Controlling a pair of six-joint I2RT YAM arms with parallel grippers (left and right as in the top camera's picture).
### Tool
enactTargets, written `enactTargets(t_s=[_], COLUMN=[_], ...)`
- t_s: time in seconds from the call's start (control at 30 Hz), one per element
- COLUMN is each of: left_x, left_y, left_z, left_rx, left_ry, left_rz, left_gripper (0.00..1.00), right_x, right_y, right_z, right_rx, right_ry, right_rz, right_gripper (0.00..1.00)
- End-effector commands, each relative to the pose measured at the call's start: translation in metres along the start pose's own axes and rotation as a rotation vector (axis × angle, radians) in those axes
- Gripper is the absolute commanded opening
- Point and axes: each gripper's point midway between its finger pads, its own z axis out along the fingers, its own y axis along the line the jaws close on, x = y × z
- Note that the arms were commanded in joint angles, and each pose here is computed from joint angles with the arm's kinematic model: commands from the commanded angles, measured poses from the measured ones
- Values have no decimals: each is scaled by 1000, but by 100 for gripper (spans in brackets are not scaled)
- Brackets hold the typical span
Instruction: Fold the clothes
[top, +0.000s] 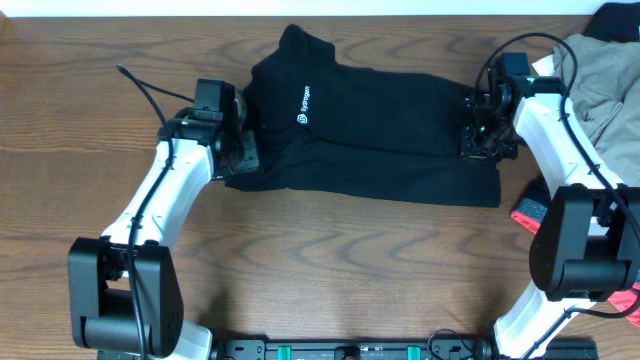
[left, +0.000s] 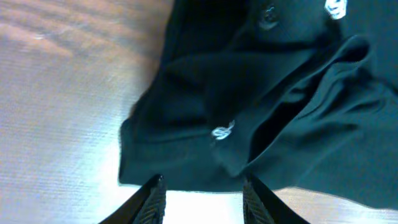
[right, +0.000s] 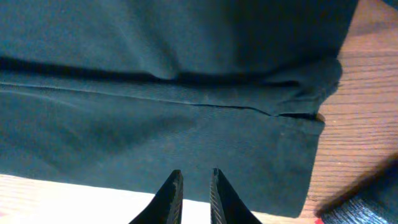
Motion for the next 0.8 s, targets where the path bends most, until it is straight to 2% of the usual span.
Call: enactTargets(t_s=[0.0, 0.37, 0.53, 0.63, 0.77], left_x=[1, 9, 12, 12, 12], left_y=[-3, -20, -27, -27, -27], left_z=[14, 56, 59, 59, 59], left_rx=[-8, 88, 131, 131, 131], left_ry=[-4, 72, 92, 92, 92], left_rz=[22, -12, -13, -13, -14], left_gripper=[41, 41, 40, 29, 23], right_x=[6, 20, 16, 14, 13], right_y=[3, 1, 0, 0, 0], right_z=[1, 15, 15, 16, 24], right_rx=[0, 3, 2, 1, 0], right_ry=[7, 43, 29, 19, 3], right_rz=[-26, -22, -22, -22, -24], right_gripper=[14, 13, 11, 7, 1])
